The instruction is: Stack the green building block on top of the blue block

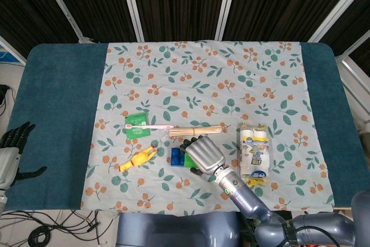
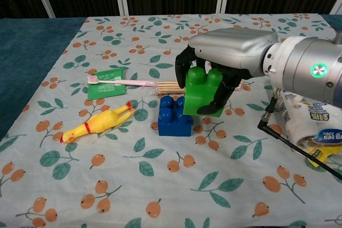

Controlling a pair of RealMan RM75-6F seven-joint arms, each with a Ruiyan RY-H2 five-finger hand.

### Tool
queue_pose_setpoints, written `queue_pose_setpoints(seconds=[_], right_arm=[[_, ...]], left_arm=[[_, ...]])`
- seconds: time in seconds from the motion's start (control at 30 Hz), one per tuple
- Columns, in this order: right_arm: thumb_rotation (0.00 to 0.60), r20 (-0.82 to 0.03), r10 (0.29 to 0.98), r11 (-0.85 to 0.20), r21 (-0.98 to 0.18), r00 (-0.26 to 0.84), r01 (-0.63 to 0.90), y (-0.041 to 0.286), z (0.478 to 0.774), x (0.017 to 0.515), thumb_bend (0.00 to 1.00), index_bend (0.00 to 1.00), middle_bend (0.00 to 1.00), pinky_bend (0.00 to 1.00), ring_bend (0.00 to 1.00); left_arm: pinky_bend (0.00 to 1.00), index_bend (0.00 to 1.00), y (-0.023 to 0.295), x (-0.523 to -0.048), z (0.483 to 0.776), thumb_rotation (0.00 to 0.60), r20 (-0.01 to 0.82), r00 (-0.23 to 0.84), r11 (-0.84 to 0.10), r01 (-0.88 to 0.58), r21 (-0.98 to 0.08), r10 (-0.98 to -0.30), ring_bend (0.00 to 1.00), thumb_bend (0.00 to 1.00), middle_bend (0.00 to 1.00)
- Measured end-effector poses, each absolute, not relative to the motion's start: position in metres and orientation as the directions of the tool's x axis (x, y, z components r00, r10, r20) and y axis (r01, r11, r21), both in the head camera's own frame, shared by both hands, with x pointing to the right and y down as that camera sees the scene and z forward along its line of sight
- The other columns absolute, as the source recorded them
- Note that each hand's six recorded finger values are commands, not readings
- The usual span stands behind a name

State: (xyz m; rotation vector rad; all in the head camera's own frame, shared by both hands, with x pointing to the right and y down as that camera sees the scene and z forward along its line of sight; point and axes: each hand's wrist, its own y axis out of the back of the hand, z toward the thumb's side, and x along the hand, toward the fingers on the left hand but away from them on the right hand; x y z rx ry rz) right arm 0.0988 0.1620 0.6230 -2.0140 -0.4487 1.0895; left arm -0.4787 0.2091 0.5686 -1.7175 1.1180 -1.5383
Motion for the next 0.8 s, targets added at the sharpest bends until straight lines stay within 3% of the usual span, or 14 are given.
queue_pose_setpoints(seconds=[0.8], right_arm=[[0.600,-0.583,0.576,-0.658,-0.747,0.574,-0.099,0.157,0.637,0.094,0.40,0.56,0.50,0.56,0.47]], left_arm=[[0.00,0.00,0.209,-0.479,0.569,0.600,0.502,-0.015,-0.488,-0.209,-0.847,-0.865,0.00,0.00,0.00]])
